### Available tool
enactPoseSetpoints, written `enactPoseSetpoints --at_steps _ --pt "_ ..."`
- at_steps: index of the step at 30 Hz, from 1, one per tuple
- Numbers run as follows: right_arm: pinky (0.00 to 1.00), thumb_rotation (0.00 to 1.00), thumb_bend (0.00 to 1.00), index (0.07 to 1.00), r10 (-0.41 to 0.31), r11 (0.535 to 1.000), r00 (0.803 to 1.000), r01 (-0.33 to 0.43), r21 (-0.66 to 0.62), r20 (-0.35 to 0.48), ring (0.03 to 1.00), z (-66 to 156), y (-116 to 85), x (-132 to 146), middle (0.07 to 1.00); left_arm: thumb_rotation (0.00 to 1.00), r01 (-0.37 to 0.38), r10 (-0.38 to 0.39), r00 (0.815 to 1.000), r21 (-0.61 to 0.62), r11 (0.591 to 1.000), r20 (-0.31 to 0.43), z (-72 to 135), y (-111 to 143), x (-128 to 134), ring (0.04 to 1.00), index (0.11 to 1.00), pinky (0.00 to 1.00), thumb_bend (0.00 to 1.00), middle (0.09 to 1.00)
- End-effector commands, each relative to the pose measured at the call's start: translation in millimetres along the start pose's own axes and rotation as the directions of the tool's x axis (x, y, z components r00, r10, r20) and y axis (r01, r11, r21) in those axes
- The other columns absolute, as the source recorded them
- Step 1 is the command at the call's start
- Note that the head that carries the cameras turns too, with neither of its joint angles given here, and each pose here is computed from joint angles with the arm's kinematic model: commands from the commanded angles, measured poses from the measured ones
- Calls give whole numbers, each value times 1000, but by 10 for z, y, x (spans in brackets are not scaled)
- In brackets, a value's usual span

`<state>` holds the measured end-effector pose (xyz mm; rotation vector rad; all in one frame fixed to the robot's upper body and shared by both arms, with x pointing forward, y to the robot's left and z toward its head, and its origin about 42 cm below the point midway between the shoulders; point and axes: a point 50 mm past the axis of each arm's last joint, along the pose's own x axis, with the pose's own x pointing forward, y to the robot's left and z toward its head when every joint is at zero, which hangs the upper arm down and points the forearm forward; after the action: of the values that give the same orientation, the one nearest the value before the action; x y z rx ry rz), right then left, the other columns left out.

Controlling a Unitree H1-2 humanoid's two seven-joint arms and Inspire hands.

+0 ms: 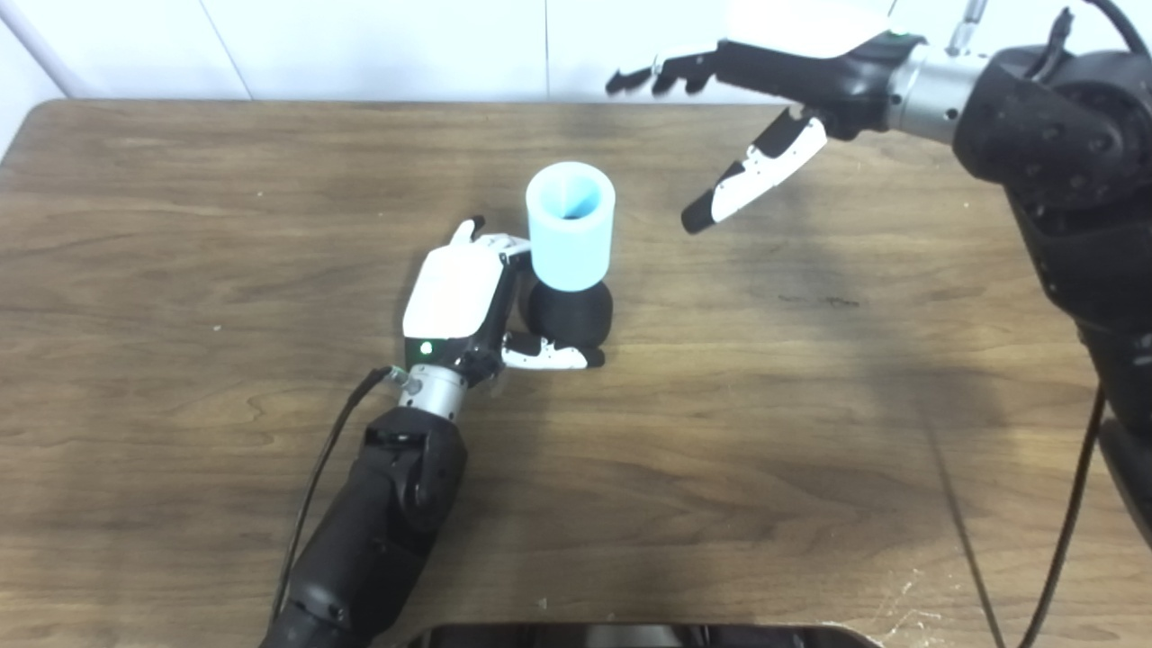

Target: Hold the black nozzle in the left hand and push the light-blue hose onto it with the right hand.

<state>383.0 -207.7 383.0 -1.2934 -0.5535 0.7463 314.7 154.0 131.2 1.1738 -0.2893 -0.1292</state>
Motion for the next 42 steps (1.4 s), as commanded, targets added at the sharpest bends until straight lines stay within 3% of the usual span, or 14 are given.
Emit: enactPoseSetpoints --at_steps 1,8,13,31,35,42 --pt "838 679 593 939 -97 993 993 101 -62 64 933 93 -144 -86 949 55 -21 20 1000 36 999 19 40 -4 59 785 483 949 525 721" --pt "852 702 569 937 -169 980 979 179 -82 112 957 110 116 -125 973 55 0 -1 1000 41 999 11 53 -83 51 793 483 964 525 719" --pt "919 770 574 943 -229 960 965 245 -138 127 988 97 324 -99 987 54 4 -4 1000 39 999 7 48 -153 32 793 483 966 525 714" --pt "991 952 533 924 -187 954 970 217 -207 158 1000 144 764 -130 979 54 5 -6 1000 57 998 7 -82 -362 -4 783 483 938 525 706" --pt "958 908 537 908 -179 956 969 212 -204 169 982 173 869 -170 963 53 10 -11 1000 61 998 6 -104 -391 -3 782 483 935 525 704" --pt "961 925 538 918 -158 964 970 192 -186 184 975 272 973 -234 961 54 16 -16 1000 69 998 4 -113 -411 3 779 483 932 525 703"
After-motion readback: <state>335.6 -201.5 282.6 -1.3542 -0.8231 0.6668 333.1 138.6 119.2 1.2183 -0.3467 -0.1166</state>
